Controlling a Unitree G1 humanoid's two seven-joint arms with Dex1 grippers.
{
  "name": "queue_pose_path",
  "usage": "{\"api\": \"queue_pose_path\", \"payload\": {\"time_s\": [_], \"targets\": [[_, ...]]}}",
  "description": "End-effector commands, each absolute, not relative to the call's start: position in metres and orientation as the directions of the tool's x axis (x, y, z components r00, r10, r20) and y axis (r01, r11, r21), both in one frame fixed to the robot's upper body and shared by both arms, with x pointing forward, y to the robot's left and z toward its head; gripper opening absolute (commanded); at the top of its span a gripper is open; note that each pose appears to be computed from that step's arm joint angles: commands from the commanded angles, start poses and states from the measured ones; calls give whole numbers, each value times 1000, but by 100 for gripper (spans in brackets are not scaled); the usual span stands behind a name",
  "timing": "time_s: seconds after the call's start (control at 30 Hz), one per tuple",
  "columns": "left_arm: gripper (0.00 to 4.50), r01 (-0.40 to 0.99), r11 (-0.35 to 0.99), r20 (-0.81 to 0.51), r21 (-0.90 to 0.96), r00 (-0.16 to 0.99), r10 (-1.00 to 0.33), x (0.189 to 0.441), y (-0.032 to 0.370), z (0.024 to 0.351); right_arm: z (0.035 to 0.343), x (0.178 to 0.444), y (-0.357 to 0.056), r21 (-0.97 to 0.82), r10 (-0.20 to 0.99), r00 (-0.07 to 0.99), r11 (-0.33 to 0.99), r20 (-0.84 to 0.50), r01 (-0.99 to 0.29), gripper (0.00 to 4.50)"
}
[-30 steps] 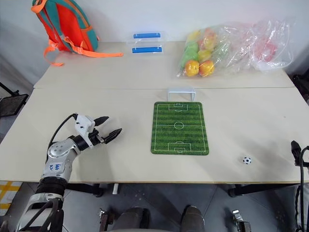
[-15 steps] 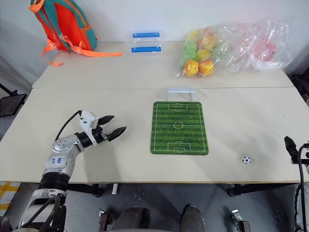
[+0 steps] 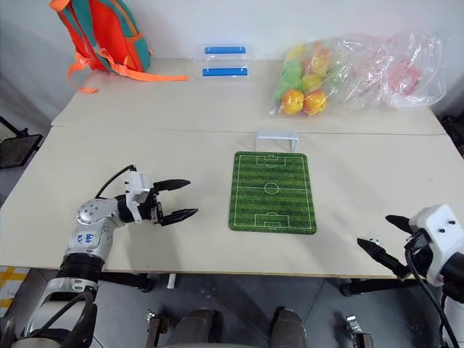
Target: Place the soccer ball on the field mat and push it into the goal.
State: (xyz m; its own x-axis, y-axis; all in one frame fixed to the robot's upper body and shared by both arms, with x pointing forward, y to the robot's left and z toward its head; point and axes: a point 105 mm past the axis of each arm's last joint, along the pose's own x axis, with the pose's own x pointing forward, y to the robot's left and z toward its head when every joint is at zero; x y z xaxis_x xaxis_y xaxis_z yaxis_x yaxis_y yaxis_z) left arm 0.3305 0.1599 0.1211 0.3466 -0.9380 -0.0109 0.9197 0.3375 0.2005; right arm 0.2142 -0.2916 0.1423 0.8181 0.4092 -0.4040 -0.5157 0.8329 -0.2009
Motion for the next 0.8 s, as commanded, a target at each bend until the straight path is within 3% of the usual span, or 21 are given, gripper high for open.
{"api": "queue_pose_path", "payload": {"time_s": [0.03, 0.23, 0.6, 0.7, 0.8], "targets": [[450, 919, 327, -6, 221, 336, -942, 322, 167, 128, 136, 214, -298, -186, 408, 808, 834, -426, -519, 447], [450, 913, 350, -47, 207, 367, -929, 309, 177, 126, 111, 210, -300, -139, 407, 784, 843, -469, -520, 447], [450, 901, 378, -53, 215, 397, -916, 309, 181, 133, 88, 222, -308, -124, 365, 807, 875, -465, -468, 447], [450, 898, 383, -54, 216, 403, -914, 311, 182, 133, 86, 226, -309, -124, 355, 820, 884, -449, -451, 392], [450, 897, 385, -53, 218, 405, -913, 313, 181, 133, 84, 227, -307, -124, 357, 818, 883, -450, -454, 291]]}}
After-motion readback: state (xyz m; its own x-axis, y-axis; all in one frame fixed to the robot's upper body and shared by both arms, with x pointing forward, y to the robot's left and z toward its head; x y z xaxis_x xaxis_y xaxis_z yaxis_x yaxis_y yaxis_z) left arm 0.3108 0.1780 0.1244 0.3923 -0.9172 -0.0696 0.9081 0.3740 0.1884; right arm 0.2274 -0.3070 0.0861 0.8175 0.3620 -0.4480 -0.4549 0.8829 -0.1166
